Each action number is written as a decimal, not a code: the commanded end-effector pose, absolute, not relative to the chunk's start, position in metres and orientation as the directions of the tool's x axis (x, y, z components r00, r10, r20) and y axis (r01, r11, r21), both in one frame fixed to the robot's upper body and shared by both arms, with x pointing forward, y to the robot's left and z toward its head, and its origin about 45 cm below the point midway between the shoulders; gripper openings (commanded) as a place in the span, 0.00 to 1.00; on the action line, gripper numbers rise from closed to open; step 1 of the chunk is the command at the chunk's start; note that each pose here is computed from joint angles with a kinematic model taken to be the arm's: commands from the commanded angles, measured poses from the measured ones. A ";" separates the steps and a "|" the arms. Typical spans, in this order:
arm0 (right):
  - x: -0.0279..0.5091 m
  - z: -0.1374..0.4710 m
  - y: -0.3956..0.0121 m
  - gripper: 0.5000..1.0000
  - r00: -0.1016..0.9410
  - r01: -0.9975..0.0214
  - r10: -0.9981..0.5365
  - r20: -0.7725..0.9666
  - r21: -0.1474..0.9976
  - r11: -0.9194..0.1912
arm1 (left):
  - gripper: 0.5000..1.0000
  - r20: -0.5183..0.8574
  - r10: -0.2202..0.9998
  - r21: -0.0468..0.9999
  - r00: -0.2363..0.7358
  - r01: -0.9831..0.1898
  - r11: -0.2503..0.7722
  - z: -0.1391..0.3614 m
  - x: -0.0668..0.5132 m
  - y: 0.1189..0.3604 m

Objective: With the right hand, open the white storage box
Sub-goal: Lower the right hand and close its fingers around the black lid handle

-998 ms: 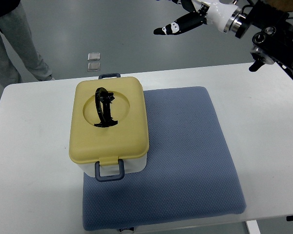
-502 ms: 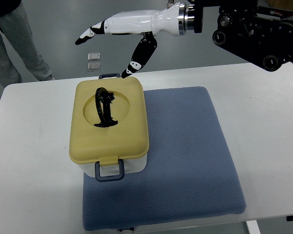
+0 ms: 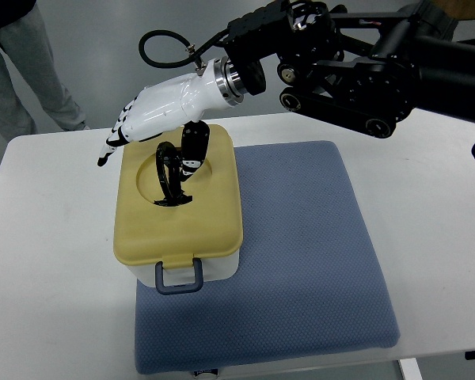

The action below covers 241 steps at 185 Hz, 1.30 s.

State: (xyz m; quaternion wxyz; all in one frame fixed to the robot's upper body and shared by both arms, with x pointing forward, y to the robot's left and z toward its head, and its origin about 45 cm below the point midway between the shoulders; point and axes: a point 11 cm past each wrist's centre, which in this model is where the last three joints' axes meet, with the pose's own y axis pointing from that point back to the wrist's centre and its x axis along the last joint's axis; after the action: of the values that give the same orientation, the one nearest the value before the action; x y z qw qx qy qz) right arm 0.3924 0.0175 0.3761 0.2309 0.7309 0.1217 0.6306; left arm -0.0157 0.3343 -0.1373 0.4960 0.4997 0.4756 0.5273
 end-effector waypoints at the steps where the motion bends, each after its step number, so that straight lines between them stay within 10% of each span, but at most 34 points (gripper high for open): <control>1: 0.395 0.373 0.017 0.74 0.156 -0.127 0.491 0.857 0.510 -0.851 | 1.00 0.055 0.998 0.997 -0.008 -0.048 -0.056 -0.137 -0.016 0.334; 241: 0.398 0.366 0.013 0.05 0.095 -0.147 0.549 0.830 0.557 -0.817 | 1.00 0.055 0.998 0.997 -0.009 -0.047 -0.056 -0.137 -0.016 0.334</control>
State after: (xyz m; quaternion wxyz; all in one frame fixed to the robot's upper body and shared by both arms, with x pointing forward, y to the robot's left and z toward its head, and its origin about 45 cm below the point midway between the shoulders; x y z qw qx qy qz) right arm 0.3975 0.0128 0.3668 0.2643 0.6907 0.1453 0.6572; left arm -0.0157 0.3343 -0.1373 0.4959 0.4997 0.4756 0.5275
